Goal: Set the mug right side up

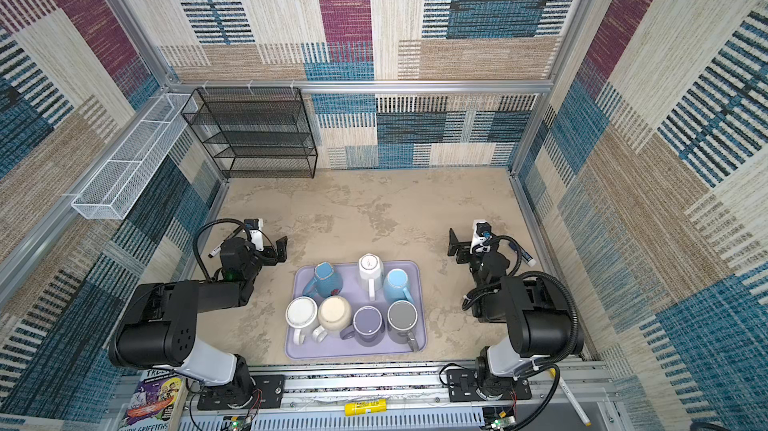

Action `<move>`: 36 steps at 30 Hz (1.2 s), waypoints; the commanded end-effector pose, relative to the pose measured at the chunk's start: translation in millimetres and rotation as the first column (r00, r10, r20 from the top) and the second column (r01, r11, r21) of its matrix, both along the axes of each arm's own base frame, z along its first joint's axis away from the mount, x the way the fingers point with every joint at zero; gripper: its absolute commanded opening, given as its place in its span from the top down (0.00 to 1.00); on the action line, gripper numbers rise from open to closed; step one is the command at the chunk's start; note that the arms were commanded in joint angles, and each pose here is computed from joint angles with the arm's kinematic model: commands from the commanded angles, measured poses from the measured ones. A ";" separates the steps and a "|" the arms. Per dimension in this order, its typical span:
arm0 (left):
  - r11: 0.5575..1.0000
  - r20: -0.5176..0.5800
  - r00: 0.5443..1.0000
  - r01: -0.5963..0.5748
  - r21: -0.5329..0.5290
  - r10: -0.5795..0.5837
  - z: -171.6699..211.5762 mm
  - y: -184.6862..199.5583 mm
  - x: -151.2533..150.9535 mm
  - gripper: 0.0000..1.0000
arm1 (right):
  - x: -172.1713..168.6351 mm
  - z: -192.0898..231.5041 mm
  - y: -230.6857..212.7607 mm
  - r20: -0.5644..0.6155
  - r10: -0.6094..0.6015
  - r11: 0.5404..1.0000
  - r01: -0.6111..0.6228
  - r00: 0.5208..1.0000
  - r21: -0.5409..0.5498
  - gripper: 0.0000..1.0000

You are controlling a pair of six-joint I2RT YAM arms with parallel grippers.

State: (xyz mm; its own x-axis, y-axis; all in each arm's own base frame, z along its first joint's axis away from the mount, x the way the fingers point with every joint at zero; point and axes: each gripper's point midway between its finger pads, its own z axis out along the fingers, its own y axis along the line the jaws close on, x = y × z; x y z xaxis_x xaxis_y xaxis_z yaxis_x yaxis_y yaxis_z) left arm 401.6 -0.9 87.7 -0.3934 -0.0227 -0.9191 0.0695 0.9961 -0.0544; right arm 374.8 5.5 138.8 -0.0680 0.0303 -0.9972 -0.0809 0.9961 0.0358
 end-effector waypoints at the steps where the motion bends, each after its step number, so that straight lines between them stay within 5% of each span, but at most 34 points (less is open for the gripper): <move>1: 1.000 0.017 1.000 0.017 0.022 -0.018 4.4 -1.1 2.5 0.01 | 2.4 4.2 -1.2 0.014 -0.008 1.000 0.008 1.000 -0.008 0.00; 18: 1.000 0.024 1.000 0.015 0.027 -0.016 6.0 -0.5 1.9 0.01 | 10.5 11.1 -11.4 -0.013 -0.067 0.998 0.067 0.998 0.008 0.00; 26: 0.991 0.009 0.992 -0.123 0.046 0.123 60.2 12.4 -4.7 0.01 | 25.4 55.4 -14.2 -0.031 -0.106 0.993 0.107 0.994 0.040 0.00; 32: 0.989 -0.005 0.994 -0.107 -0.098 0.107 107.7 -14.4 -26.1 0.01 | 22.5 106.1 28.8 -0.082 0.034 0.994 -0.026 0.996 0.102 0.00; 36: 0.981 -0.097 0.994 -0.062 -0.186 0.045 107.9 -42.1 -59.6 0.01 | -0.5 103.6 66.6 -0.144 0.163 0.976 -0.139 0.976 0.165 0.00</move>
